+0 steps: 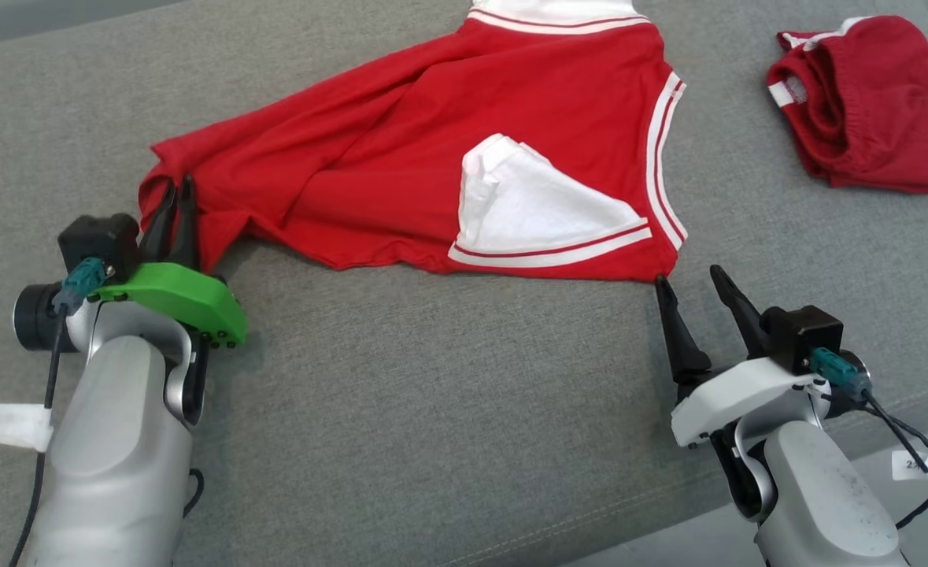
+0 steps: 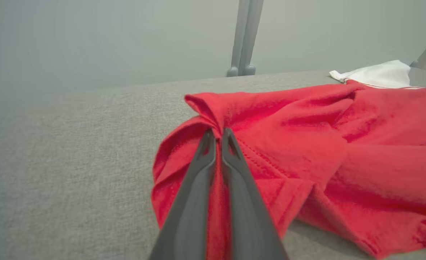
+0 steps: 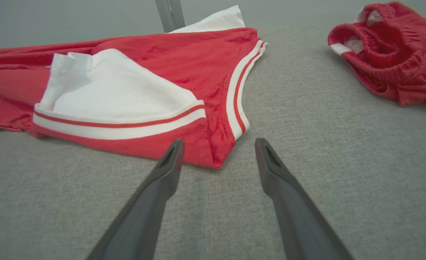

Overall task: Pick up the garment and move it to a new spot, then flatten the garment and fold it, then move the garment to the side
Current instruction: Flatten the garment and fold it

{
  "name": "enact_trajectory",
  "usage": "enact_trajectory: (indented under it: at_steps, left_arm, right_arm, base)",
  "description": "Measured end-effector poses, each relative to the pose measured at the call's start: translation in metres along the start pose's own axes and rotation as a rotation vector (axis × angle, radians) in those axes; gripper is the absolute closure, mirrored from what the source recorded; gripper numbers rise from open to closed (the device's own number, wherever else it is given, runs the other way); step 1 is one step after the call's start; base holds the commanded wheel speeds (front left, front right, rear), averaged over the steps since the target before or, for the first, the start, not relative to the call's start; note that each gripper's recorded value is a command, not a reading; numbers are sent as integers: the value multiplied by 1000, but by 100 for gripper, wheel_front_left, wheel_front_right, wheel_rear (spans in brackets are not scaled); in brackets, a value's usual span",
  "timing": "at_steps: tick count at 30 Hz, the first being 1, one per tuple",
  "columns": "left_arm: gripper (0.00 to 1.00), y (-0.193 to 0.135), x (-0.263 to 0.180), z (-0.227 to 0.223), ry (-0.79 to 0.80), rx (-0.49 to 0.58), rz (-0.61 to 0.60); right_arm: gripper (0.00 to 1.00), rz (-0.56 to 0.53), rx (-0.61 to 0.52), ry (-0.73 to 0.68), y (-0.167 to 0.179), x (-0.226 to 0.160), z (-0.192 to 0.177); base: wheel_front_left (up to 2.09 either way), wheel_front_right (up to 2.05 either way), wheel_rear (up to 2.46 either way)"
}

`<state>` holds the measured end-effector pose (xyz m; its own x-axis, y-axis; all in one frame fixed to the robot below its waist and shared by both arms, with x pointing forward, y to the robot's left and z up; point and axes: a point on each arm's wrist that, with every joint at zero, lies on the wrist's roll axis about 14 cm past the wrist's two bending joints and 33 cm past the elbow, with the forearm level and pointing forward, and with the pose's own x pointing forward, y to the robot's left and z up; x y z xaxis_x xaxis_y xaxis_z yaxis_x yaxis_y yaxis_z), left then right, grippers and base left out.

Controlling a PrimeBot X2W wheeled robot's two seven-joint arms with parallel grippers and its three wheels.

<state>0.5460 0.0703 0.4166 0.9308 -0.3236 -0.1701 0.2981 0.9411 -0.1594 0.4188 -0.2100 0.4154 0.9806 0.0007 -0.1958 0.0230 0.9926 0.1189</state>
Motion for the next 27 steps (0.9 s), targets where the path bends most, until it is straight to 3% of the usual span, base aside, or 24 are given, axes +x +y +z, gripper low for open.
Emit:
enact_trajectory:
  at_steps: [9,10,11,19,27]
  left_arm:
    - [100,58,-58,-12,39,-25,202]
    - [54,63,-63,-11,38,-22,220]
    - [0,67,-67,-9,34,-21,237]
    - [0,60,-98,-3,6,12,245]
    - [0,9,-98,-14,29,54,96]
  right_arm:
    - [0,99,11,1,36,3,0]
    - [0,106,13,0,39,3,1]
    - [0,112,15,0,41,2,1]
    - [0,135,26,-16,51,-5,7]
    - [0,146,29,-29,56,-8,12]
  base:
    - [0,0,0]
    - [0,0,0]
    - [0,0,0]
    - [0,0,0]
    - [0,0,0]
